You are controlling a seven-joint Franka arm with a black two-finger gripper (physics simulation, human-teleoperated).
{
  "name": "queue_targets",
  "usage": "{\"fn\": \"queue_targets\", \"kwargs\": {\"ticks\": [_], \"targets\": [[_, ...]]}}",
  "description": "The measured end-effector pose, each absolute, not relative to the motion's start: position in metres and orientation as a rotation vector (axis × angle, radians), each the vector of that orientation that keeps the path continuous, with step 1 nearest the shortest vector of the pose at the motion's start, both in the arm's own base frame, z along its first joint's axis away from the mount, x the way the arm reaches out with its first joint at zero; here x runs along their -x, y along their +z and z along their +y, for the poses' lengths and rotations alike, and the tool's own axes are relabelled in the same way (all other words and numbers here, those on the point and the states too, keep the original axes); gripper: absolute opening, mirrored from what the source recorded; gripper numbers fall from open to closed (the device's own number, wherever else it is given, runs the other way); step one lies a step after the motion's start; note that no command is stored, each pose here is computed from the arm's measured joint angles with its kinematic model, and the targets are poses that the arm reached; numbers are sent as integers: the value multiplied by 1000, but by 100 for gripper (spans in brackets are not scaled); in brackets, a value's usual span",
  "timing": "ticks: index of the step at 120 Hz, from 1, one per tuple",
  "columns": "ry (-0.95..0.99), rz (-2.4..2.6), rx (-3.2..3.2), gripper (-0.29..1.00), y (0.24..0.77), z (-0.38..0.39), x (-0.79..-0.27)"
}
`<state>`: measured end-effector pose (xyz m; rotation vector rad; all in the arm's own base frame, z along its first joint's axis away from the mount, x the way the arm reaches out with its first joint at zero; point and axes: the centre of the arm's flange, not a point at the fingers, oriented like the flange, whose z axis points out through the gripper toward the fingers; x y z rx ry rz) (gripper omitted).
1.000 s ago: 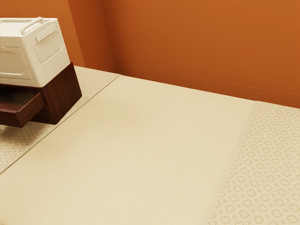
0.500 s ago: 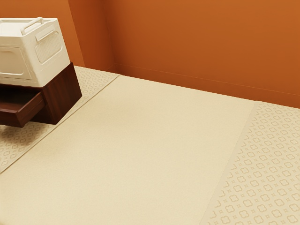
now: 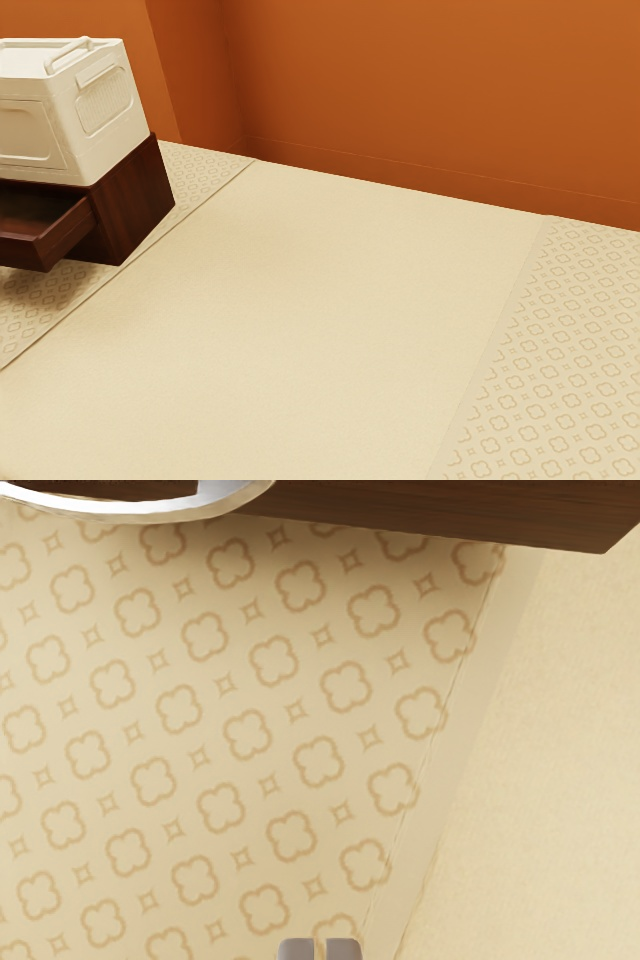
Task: Push the drawer handle with one arm to close the drawer
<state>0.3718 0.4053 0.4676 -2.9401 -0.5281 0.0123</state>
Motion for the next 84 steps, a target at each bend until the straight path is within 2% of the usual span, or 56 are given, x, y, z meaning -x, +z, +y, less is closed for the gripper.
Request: {"fn": "queue_targets", "kwargs": {"ticks": [40, 66, 84], "targets": [[-129, -622, 2860, -8, 452, 439, -372], [-187, -566, 2869, -8, 438, 419, -410], [-214, -604, 2859, -8, 438, 427, -406]]}}
